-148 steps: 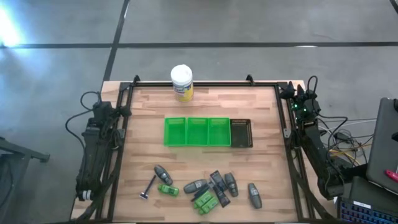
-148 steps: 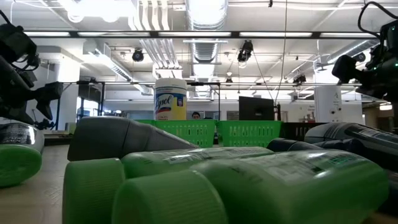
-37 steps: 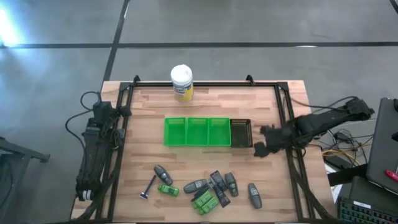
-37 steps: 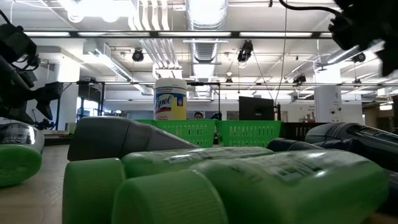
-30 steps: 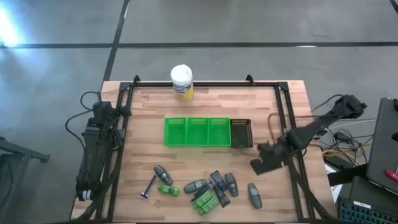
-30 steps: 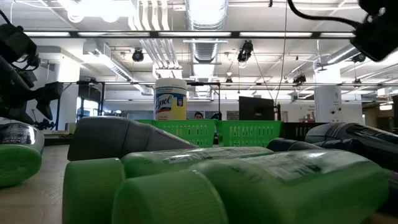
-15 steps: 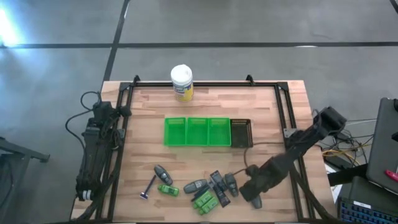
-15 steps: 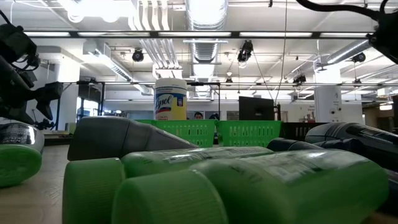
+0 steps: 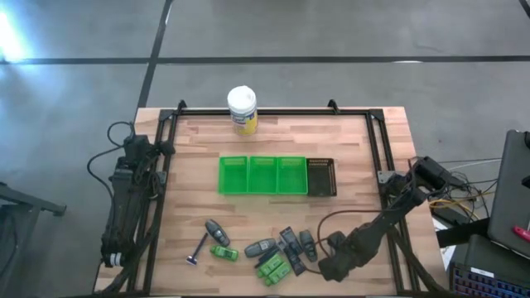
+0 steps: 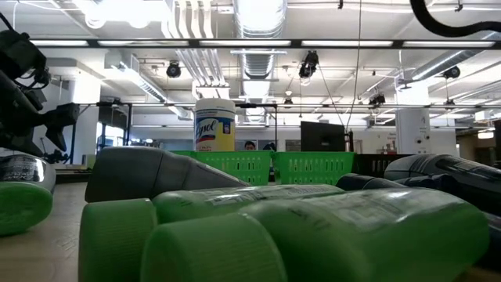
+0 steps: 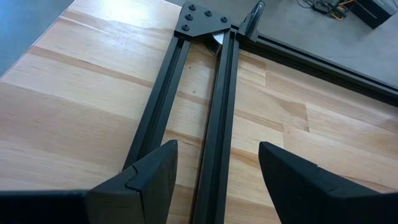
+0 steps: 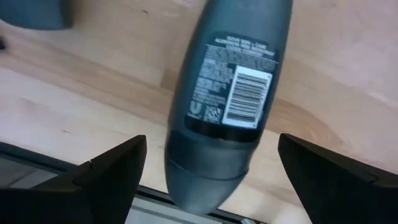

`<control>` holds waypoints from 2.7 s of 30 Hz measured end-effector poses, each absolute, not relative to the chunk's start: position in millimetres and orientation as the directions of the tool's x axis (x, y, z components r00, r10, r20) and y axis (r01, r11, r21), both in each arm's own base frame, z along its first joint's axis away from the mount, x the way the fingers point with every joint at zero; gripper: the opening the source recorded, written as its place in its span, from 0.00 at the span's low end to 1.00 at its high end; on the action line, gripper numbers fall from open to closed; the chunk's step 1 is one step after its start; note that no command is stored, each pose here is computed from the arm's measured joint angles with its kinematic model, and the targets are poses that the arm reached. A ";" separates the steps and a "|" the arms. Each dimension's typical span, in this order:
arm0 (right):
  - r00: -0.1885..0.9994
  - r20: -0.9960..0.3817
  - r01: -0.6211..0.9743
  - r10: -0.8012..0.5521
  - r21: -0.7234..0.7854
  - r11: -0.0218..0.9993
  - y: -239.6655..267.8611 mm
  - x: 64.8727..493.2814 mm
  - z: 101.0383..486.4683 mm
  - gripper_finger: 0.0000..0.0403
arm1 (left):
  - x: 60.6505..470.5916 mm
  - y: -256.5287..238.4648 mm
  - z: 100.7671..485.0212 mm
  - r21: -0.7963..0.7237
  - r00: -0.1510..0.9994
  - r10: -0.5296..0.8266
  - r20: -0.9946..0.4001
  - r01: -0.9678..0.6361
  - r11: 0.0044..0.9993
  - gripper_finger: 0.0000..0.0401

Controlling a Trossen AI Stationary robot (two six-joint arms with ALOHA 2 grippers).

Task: Pick & Place Travel size toiletries
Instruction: Put the gray roller bottle into the right green bin

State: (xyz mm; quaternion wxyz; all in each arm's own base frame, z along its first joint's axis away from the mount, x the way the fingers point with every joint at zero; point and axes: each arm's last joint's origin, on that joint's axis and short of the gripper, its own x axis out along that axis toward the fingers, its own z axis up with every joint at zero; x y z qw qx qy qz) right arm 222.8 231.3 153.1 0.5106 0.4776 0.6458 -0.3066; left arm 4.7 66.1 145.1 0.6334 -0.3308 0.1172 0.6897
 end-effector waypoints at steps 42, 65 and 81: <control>0.005 -0.964 0.935 0.265 0.099 0.342 212.2 222.5 131.5 0.86 | 4.7 66.1 145.0 -0.257 0.021 0.796 -0.605 -0.951 -0.171 0.57; 0.191 -0.969 0.940 0.158 0.227 0.256 192.0 221.6 155.4 0.50 | 4.7 66.1 145.1 -0.257 0.020 0.796 -0.605 -0.951 -0.171 0.57; 0.637 -0.754 0.771 -0.163 0.626 0.118 38.5 246.7 238.8 0.51 | 4.7 66.1 145.1 -0.257 0.020 0.796 -0.605 -0.951 -0.171 0.57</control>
